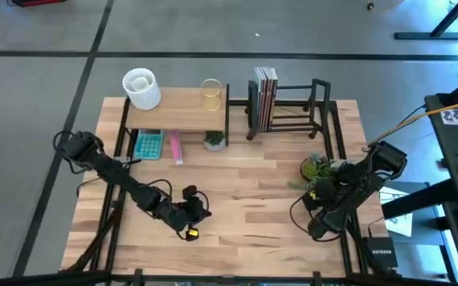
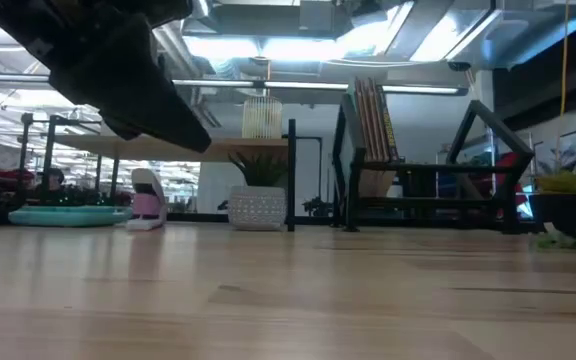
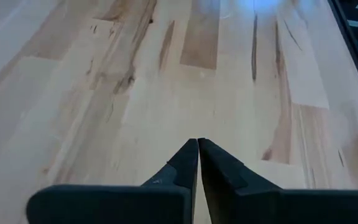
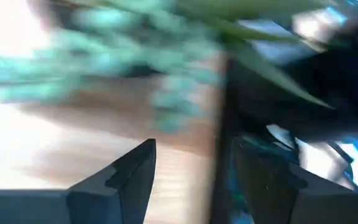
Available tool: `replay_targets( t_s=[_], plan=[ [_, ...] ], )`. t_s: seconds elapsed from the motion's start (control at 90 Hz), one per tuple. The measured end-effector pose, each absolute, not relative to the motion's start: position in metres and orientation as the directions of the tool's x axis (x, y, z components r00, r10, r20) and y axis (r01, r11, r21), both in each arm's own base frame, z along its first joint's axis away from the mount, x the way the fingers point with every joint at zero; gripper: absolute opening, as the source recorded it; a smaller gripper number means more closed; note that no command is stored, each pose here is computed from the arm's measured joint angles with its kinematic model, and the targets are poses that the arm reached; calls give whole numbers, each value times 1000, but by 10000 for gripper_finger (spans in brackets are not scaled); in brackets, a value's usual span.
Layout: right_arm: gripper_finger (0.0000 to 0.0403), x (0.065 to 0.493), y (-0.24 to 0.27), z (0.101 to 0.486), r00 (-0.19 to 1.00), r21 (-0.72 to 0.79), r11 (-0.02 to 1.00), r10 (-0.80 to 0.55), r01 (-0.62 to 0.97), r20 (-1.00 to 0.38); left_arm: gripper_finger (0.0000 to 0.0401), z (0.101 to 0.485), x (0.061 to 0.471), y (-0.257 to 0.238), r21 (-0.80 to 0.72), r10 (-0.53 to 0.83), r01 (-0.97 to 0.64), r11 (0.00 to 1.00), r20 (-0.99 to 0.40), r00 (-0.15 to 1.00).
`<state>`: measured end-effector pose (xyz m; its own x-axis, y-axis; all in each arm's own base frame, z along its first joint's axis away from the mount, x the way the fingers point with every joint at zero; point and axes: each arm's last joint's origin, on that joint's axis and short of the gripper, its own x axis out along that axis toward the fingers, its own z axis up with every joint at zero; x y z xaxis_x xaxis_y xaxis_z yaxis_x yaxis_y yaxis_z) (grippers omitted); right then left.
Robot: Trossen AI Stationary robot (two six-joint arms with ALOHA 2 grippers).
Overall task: Stock shelves
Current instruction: Put the black plant vase on the shelf
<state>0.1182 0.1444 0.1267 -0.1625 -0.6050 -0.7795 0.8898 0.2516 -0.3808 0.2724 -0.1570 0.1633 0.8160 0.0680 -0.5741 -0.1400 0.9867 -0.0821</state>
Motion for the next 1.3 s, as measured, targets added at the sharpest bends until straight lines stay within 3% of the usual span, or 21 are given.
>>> replay_targets(
  t_s=[0.067,0.322,0.567,0.744,0.889,1.011,1.133,1.3],
  plan=[
    [198,124,144,128,-94,-344,289,-628,893,-772,1,163,272,-157,-82,69,-141,987,-574,816],
    [198,142,127,128,-74,-381,327,-668,865,-741,1,163,272,-157,-84,68,-142,986,-574,816],
    [198,175,119,118,73,-316,528,-590,788,-804,1,164,272,-157,-84,68,-142,986,-573,816],
    [198,199,129,127,162,-299,704,-507,644,-846,1,164,272,-157,-85,68,-142,986,-573,816],
    [198,204,133,168,43,-448,667,-583,595,-811,1,164,272,-157,-85,67,-141,986,-573,817],
    [198,215,122,215,-95,-560,570,-644,601,-759,1,165,273,-157,-93,63,-140,986,-564,823],
    [198,233,88,242,-67,-486,601,-584,634,-809,1,171,278,-159,-112,37,-107,988,-498,866],
    [198,234,12,272,-125,-456,453,-591,766,-797,1,177,282,-162,-125,-5,-59,990,-460,888]
  ],
)
